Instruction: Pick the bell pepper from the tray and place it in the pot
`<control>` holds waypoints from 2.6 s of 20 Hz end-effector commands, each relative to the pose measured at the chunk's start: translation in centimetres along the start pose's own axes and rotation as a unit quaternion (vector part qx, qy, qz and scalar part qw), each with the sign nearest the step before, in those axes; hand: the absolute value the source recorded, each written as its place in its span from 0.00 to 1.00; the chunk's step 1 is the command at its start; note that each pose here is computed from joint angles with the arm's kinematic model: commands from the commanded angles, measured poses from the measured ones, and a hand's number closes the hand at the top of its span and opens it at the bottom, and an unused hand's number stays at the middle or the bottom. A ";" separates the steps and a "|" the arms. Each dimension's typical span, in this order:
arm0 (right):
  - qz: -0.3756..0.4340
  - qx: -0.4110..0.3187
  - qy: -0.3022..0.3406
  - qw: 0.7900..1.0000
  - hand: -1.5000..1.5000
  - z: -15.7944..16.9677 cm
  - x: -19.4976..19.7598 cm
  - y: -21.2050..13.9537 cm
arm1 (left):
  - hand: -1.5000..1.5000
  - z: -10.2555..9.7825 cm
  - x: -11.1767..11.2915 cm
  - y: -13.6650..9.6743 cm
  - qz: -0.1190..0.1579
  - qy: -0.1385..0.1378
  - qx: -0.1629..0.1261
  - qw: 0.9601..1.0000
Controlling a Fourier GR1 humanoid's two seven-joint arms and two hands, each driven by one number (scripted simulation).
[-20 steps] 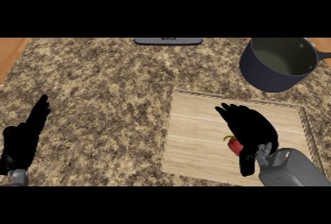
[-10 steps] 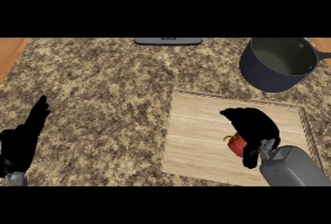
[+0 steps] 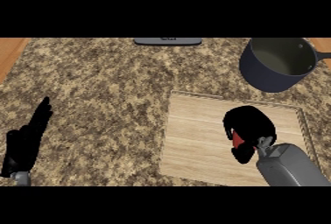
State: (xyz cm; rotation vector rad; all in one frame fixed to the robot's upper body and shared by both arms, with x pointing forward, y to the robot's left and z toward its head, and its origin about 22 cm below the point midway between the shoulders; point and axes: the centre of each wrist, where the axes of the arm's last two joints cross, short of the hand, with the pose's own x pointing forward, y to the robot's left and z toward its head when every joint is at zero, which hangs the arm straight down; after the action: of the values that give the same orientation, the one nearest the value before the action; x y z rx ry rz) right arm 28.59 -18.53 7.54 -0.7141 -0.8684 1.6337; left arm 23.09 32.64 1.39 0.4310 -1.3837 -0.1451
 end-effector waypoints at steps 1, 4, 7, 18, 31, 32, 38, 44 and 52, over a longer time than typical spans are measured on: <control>-0.012 -0.010 -0.012 1.000 1.00 0.8 1.7 -0.2 | 0.50 0.3 0.8 0.2 -0.002 -0.005 0.004 1.000; -0.010 -0.012 -0.045 0.999 1.00 1.8 -1.9 1.0 | 0.50 0.8 -0.4 1.7 0.008 0.000 -0.004 1.000; -0.024 0.000 -0.113 0.993 1.00 2.3 -5.0 2.7 | 0.50 -0.4 1.9 0.8 -0.005 -0.009 0.006 1.000; -0.020 -0.239 -0.135 0.961 1.00 7.4 -10.2 -2.2 | 0.50 0.5 0.8 0.9 -0.003 0.006 0.006 1.000; -0.170 -0.422 -0.098 0.885 1.00 12.5 -13.9 -8.6 | 0.50 0.5 -0.3 1.6 -0.001 0.004 -0.001 1.000; -0.189 -0.427 -0.100 0.878 1.00 13.0 -14.1 -10.0 | 0.50 -0.3 0.6 0.8 -0.002 -0.005 0.000 1.000; -0.223 -0.462 -0.098 0.853 1.00 10.9 -18.1 -12.5 | 0.50 0.1 1.2 1.8 0.006 -0.006 -0.014 1.000; -0.228 -0.442 -0.091 0.863 1.00 6.0 -20.8 -13.4 | 0.50 -0.5 -0.2 1.6 0.000 -0.006 -0.007 1.000; -0.212 -0.433 -0.089 0.872 1.00 0.6 -22.2 -15.6 | 0.50 -1.1 -0.3 -0.2 0.004 -0.020 -0.016 1.000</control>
State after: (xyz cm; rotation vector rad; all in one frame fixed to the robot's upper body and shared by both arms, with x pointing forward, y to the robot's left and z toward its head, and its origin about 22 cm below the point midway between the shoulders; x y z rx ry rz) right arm 38.97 -38.70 22.06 -0.8971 -1.8104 0.8435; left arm 24.12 32.47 1.66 0.4159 -1.4032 -0.1628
